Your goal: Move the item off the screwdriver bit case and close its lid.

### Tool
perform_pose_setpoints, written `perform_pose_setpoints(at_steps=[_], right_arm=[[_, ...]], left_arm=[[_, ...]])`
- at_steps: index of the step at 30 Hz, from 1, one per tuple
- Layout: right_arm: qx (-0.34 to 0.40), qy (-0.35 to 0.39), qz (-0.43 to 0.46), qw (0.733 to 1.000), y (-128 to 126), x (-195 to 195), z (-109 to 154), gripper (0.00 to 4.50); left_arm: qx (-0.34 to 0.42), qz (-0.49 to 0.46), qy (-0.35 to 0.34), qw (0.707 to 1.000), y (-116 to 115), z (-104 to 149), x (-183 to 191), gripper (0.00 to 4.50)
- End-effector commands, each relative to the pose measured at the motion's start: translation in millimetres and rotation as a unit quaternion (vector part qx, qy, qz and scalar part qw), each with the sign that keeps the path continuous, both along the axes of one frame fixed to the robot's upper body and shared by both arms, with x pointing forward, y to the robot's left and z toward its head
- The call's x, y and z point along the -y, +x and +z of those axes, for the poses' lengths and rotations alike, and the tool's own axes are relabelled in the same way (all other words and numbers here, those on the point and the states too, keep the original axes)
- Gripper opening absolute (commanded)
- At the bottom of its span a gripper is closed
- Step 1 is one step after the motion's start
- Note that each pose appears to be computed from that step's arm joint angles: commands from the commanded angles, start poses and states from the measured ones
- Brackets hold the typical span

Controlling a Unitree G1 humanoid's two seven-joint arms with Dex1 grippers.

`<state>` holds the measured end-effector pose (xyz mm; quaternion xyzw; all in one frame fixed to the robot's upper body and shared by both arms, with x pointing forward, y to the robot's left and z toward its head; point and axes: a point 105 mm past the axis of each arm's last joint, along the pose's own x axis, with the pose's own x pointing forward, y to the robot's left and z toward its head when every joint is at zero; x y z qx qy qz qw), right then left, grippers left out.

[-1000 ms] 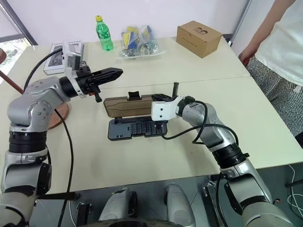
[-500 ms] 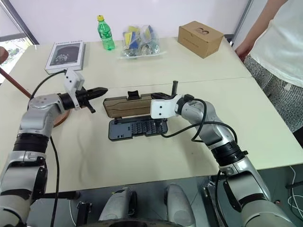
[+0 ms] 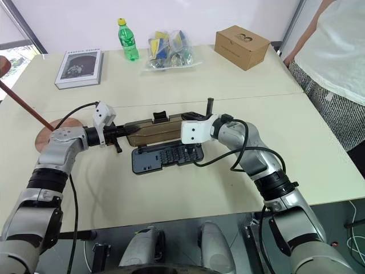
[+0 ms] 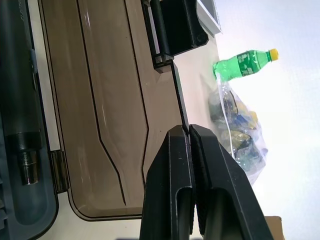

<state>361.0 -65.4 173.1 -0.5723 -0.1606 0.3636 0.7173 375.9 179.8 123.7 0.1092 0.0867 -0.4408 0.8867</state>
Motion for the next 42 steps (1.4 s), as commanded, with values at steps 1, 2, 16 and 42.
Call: perform_pose_setpoints(at_steps=[1, 2, 16, 42], right_arm=[[0.016, 0.006, 0.009, 1.000, -2.0, -1.5, 15.8, 0.04], [0.014, 0.003, 0.009, 1.000, -2.1, -1.1, 15.1, 0.04], [-0.007, 0.001, -0.011, 1.000, 0.5, 11.0, 24.3, 1.46], [-0.261, 0.117, -0.005, 0.958, -53.3, 79.9, 84.4, 4.46]], left_arm=[[0.027, 0.000, 0.000, 1.000, 3.2, 12.4, -0.6, 0.00], [0.027, 0.000, 0.000, 1.000, 3.5, 12.6, -0.6, 0.00], [0.050, -0.003, 0.002, 0.999, 7.4, 18.6, 5.2, 0.00], [0.074, -0.051, 0.004, 0.996, -15.8, 45.8, 11.3, 0.00]])
